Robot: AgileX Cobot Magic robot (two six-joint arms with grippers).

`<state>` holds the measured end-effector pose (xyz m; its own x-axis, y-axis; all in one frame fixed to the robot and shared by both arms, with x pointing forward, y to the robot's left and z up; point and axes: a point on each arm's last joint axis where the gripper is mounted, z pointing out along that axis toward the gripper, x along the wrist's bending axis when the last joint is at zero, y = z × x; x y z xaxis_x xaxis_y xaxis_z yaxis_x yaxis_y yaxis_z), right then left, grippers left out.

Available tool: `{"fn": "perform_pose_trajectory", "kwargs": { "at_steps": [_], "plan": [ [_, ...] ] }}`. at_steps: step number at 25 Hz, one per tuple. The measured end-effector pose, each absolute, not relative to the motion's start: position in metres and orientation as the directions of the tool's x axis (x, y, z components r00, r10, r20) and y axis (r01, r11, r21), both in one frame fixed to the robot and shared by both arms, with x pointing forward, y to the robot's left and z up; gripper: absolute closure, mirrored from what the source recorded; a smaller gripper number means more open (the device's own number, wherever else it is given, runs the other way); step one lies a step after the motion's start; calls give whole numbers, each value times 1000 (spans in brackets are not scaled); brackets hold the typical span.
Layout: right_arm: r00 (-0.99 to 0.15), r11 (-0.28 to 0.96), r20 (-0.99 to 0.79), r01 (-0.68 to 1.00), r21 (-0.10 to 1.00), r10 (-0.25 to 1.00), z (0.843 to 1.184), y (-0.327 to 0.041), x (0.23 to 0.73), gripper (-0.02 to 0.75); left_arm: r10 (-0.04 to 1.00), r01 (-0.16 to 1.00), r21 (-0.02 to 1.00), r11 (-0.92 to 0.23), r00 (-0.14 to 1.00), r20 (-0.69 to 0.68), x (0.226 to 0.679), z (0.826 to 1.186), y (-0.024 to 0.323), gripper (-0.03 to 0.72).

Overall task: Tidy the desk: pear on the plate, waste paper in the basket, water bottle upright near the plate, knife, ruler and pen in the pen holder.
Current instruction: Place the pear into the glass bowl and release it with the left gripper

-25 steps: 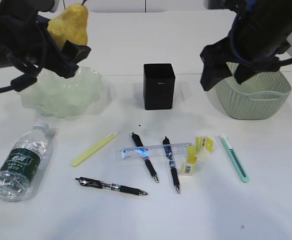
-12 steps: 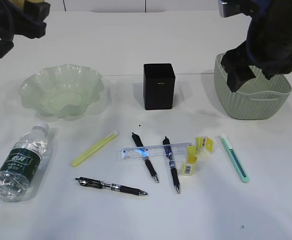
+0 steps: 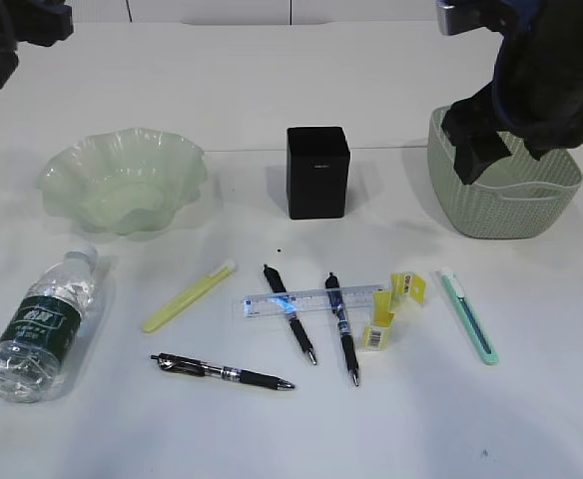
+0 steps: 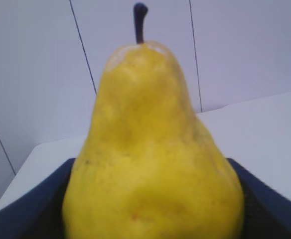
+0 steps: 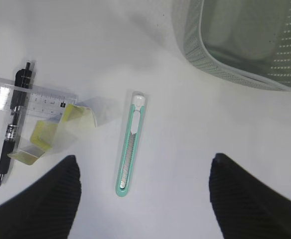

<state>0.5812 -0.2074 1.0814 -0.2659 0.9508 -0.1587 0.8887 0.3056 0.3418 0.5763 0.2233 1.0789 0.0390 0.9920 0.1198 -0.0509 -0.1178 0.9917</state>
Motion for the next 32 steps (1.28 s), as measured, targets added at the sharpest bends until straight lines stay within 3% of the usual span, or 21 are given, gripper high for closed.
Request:
{"fn": "perform_pose_trajectory", "kwargs": {
  "at_steps": [15,21,32],
  "plan": [
    [-264,303,-158,892,336,952,1081,-208,581,146,1000,18,1000,-2,7,2,616,1004,236,122],
    [-264,303,-158,892,335,952,1081,-208,581,147,999,51,998,-30,25,29,635,969,250,122],
    [-263,302,-158,892,337,952,1081,-208,581,149,998,39,998,48,27,-49,683,936,247,122]
  ]
}}
